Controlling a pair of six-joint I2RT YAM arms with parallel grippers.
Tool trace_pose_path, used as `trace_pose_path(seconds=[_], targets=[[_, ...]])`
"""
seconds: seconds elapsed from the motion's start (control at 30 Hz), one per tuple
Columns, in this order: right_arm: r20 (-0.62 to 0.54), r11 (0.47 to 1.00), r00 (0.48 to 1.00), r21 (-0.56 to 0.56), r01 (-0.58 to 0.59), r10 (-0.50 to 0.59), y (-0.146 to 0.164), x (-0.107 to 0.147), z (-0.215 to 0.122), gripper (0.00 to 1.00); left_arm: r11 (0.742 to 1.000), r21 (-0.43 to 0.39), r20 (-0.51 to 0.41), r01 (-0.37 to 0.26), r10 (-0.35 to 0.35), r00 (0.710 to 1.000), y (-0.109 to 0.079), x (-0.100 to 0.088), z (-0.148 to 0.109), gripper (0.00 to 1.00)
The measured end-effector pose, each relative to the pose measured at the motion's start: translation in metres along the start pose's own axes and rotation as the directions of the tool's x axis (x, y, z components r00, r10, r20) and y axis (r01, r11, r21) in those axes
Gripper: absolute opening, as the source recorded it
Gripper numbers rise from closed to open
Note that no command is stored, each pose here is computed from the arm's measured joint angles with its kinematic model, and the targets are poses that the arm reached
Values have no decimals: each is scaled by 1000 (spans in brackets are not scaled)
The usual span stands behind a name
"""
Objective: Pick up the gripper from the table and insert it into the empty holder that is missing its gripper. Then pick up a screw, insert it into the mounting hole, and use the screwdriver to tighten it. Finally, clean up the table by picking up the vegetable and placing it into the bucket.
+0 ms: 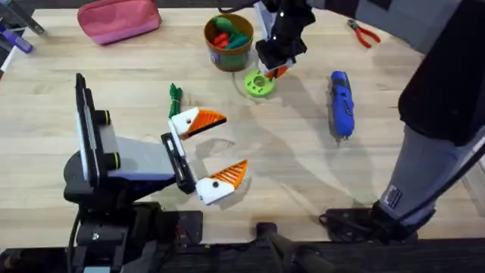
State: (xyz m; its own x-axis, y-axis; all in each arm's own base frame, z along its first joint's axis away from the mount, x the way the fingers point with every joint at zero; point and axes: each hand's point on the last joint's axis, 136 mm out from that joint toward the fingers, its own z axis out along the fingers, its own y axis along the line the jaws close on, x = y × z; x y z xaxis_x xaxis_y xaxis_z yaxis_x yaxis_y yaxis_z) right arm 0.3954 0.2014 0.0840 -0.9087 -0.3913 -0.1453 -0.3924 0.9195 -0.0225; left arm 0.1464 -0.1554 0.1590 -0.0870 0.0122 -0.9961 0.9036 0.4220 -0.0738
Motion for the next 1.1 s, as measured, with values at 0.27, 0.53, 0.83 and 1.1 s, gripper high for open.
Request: trace_pose_path(seconds=[0.27,0.53,0.83,1.1], targets=[[52,1000,999,-4,0,0,0,-15,-24,4,1000,0,0,0,0,1000,0,0,0,986],[144,1000,990,-11,-1,2,-1,-20,-75,4,1000,0,0,0,0,1000,0,0,0,986],[286,997,955,-9,80,-75,6,1,-161,4,1000,0,0,0,0,1000,0,0,0,985],[357,966,902,6,257,-242,40,38,-217,4,1000,0,0,0,0,1000,0,0,0,986]])
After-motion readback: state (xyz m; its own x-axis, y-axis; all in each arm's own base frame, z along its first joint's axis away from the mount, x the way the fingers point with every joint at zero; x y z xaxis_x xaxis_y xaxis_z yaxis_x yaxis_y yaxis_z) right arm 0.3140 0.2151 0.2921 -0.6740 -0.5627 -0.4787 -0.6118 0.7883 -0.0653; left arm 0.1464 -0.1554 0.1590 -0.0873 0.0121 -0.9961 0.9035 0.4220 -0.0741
